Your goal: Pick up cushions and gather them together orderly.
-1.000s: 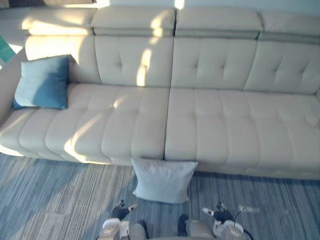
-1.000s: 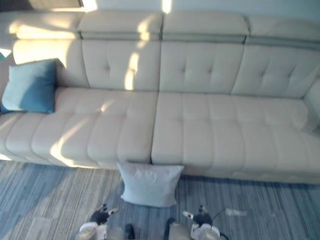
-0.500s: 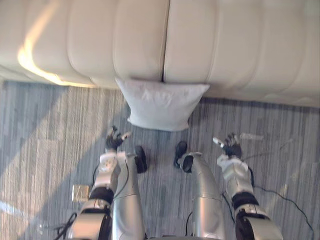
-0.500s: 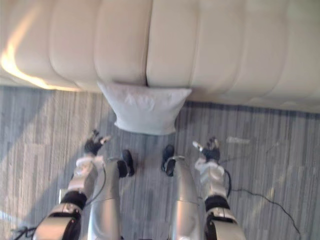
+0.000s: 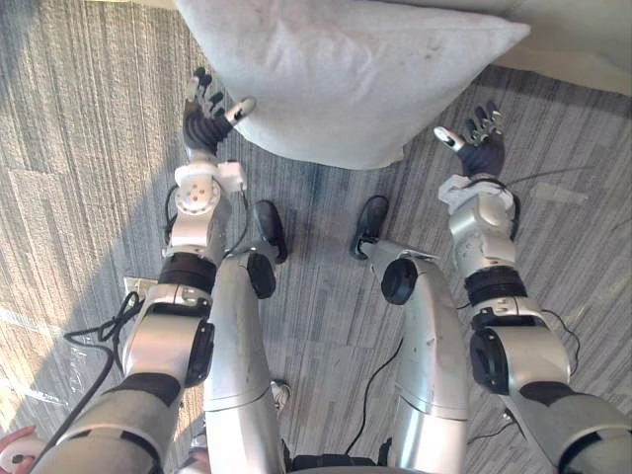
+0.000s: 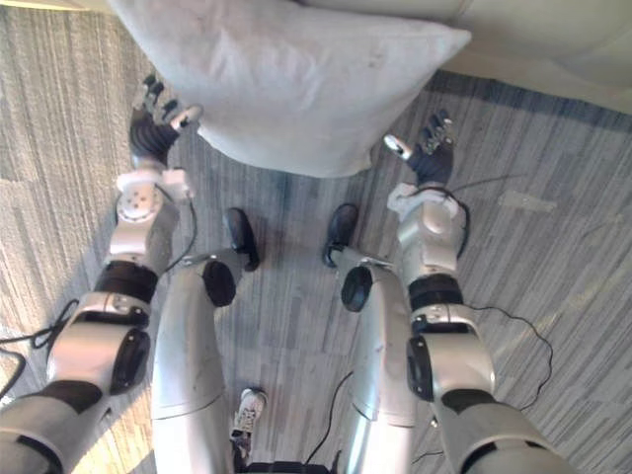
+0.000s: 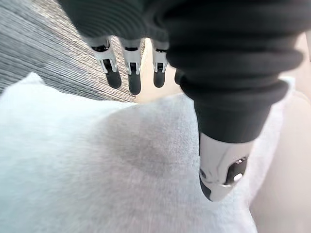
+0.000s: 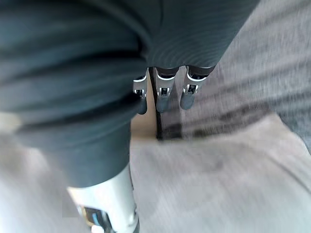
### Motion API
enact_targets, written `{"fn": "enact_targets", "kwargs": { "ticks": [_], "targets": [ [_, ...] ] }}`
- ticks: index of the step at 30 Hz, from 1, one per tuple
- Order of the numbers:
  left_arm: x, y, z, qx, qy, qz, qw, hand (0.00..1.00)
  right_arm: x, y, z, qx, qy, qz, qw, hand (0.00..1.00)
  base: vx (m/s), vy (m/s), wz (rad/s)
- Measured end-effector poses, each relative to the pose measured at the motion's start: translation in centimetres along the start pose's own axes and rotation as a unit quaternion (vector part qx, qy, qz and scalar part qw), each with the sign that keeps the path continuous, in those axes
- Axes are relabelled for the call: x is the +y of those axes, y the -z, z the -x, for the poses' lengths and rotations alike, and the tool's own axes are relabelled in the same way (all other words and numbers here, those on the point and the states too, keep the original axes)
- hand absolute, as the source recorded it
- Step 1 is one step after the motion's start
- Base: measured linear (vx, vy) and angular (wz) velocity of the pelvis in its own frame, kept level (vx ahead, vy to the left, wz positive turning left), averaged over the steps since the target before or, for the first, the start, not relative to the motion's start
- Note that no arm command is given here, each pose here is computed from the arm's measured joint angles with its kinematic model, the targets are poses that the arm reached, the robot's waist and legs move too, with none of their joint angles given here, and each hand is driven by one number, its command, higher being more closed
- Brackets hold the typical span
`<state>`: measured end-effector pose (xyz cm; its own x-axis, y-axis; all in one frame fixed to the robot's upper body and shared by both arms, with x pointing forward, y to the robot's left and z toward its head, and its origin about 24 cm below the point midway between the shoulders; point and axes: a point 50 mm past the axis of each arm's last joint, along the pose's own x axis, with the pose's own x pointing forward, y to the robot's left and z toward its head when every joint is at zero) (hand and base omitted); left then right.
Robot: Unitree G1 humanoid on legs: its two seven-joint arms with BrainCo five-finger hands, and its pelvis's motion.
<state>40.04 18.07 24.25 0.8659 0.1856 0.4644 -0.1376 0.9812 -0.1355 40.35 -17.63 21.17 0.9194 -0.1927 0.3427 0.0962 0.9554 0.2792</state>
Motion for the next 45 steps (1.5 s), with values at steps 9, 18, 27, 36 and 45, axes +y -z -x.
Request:
{"fn": "enact_targets", "kwargs": {
  "ticks": [9, 18, 27, 36, 45],
  "targets": [
    [-3.7, -3.3, -1.2, -0.042, 0.007, 0.0, 0.999, 1.0, 3.4, -1.2, -0.4, -0.019, -0.008, -0.025, 0.999, 1.0, 0.01, -0.012, 0.05],
    [-4.1, -3.7, -0.5, -0.056, 0.012, 0.013, 0.998, 1.0, 3.9, -0.5, 0.2, -0.002, -0.019, -0.071, 0.997, 1.0, 0.0, -0.003, 0.01],
    [-4.2, 0.4, 5.7, -0.05, 0.032, 0.089, 0.994, 1.0, 1.8, 2.5, 5.7, -0.013, -0.024, -0.098, 0.995, 1.0, 0.0, 0.0, -0.03],
    [-3.4, 5.8, 15.8, 0.049, 0.051, 0.147, 0.987, 1.0, -2.2, 5.1, 14.5, 0.001, -0.001, -0.052, 0.999, 1.0, 0.11, -0.015, 0.04],
    [-0.8, 6.8, 22.5, 0.104, 0.039, 0.156, 0.981, 1.0, -3.0, 4.7, 20.8, 0.019, -0.035, -0.014, 0.999, 1.0, 0.16, 0.012, -0.15]
  ]
}}
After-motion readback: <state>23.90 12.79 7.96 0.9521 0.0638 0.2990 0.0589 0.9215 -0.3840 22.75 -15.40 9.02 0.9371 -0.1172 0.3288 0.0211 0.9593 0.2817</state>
